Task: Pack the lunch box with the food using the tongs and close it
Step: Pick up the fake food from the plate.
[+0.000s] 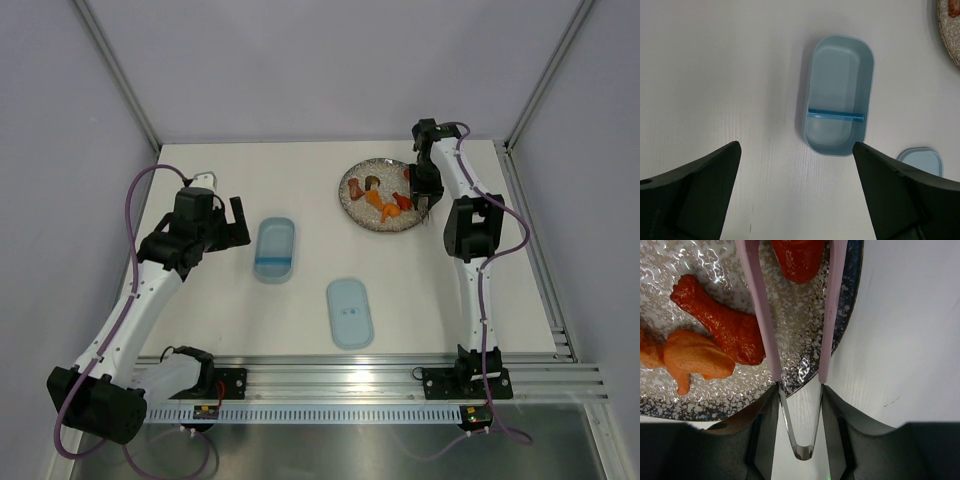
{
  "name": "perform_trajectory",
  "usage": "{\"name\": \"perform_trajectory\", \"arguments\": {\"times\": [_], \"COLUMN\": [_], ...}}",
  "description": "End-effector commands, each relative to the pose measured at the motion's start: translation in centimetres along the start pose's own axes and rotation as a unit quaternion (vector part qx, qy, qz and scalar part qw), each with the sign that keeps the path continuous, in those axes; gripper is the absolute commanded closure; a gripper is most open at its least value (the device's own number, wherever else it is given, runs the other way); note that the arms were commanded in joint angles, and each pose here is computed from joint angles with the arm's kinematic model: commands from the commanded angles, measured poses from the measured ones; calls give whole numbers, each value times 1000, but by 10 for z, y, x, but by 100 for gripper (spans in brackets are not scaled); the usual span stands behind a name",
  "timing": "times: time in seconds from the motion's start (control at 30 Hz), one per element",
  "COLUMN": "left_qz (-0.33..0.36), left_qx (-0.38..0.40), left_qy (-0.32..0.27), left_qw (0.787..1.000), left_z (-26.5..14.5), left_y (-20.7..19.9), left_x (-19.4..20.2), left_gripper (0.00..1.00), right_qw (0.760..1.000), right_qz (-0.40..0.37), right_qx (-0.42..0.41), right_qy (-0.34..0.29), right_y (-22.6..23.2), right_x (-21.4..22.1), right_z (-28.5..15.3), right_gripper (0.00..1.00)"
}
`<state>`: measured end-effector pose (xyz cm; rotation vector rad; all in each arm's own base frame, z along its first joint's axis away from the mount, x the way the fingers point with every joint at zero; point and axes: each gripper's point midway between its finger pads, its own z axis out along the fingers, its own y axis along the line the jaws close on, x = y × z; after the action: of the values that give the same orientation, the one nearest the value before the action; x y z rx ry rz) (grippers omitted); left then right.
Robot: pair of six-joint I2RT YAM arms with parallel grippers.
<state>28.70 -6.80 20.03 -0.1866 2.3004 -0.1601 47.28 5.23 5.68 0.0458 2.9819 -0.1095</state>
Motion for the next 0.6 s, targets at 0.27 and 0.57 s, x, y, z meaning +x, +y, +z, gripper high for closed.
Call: {"name": "perform_trajectory", "arguments": {"times": [0.27,0.57], "left_qz": [-1,-1], "left_qx": [0,-9], "left_qy": [-20,-19], "left_qw": [1000,1000], "left_z": [-5,-4], "left_y": [-1,3], "left_x": [-12,-9], "left_gripper": [1,1], "right_qw": [1000,1000], "right_qz": [-17,-13], "right_qx": [11,-5], "right_qy": [-4,-17], "right_y": [-8,-2], "right_x": [-7,-14], "right_z": [-2,-5], "right_gripper": [53,67]}}
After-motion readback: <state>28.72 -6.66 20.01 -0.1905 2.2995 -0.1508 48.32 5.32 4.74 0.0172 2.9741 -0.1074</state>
